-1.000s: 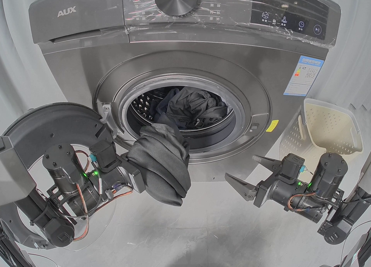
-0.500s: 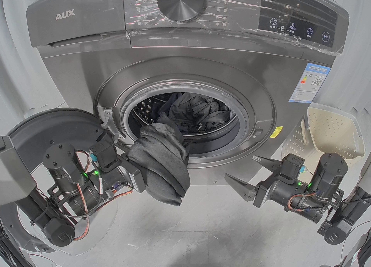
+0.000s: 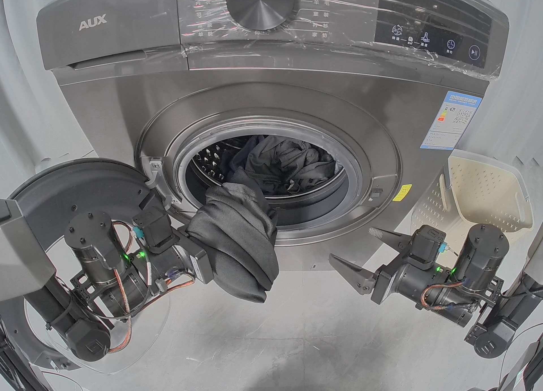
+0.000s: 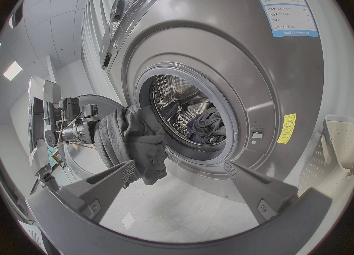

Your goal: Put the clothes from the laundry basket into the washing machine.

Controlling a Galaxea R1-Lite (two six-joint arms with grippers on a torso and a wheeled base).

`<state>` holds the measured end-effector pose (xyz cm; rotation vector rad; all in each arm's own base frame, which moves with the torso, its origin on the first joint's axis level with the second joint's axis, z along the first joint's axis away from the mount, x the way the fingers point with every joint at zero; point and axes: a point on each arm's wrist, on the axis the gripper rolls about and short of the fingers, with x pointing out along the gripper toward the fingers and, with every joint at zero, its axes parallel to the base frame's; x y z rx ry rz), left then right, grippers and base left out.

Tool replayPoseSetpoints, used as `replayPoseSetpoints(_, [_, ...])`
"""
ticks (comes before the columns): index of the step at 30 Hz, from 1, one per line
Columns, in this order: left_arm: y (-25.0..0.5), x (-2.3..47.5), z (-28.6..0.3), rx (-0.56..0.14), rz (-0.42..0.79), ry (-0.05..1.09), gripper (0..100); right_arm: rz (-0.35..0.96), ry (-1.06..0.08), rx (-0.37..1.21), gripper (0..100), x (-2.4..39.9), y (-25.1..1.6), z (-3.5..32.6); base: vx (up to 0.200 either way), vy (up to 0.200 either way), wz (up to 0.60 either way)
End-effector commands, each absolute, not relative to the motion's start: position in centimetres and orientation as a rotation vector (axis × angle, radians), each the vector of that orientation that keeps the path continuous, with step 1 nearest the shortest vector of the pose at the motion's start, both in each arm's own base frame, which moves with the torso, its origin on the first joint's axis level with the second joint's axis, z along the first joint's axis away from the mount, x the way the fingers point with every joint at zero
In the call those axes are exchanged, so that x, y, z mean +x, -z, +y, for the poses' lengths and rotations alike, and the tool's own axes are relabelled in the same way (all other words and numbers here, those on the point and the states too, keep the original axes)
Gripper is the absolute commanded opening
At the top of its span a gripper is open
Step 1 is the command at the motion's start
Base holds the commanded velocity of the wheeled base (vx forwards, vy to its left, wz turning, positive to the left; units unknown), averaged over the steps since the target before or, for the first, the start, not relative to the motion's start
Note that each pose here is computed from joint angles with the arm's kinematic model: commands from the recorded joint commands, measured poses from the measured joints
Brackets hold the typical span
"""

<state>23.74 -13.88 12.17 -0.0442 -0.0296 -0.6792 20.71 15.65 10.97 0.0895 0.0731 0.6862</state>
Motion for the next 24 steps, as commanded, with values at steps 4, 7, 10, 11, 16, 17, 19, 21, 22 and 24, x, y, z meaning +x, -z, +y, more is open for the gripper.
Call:
replayPoseSetpoints(4, [-12.2, 23.7, -13.9, -0.045, -0.032, 0.68, 0, 0.075, -0.687, 0.09, 100, 20.7, -10.9, 15.7, 0.0, 0.0, 0.0])
replayPoseSetpoints(7, [-12.0, 23.8, -13.8, -0.044, -0.026, 0.677, 0, 0.074, -0.688, 0.09, 100, 20.7, -10.9, 15.7, 0.0, 0.0, 0.0])
replayPoseSetpoints(10, [-11.7, 23.8, -13.9, -0.04, -0.011, 0.68, 0, 0.074, -0.689, 0.09, 100, 20.7, -10.9, 15.7, 0.0, 0.0, 0.0])
replayPoseSetpoints(11, [-11.6, 23.8, -14.0, -0.037, -0.006, 0.681, 0, 0.075, -0.689, 0.09, 100, 20.7, -10.9, 15.7, 0.0, 0.0, 0.0])
replayPoseSetpoints(16, [-11.6, 23.9, -14.0, -0.038, -0.01, 0.68, 0, 0.076, -0.69, 0.09, 100, 20.7, -10.9, 15.7, 0.0, 0.0, 0.0])
replayPoseSetpoints(17, [-11.6, 23.9, -14.0, -0.039, -0.008, 0.68, 0, 0.076, -0.69, 0.09, 100, 20.7, -10.9, 15.7, 0.2, 0.0, 0.0])
replayPoseSetpoints(19, [-11.6, 23.9, -14.1, -0.039, -0.007, 0.683, 0, 0.076, -0.69, 0.09, 100, 20.7, -10.9, 15.7, 0.2, 0.0, 0.0])
replayPoseSetpoints(21, [-11.3, 23.9, -14.1, -0.036, 0.003, 0.684, 0, 0.076, -0.692, 0.089, 100, 20.6, -10.9, 15.8, 0.2, 0.0, 0.0])
replayPoseSetpoints(22, [-11.3, 23.9, -14.2, -0.036, 0.001, 0.686, 0, 0.074, -0.692, 0.09, 100, 20.6, -10.9, 15.8, 0.2, 0.0, 0.0])
replayPoseSetpoints(24, [-11.2, 23.9, -14.2, -0.035, 0.006, 0.686, 0, 0.073, -0.692, 0.09, 100, 20.6, -11.0, 15.8, 0.2, 0.0, 0.0])
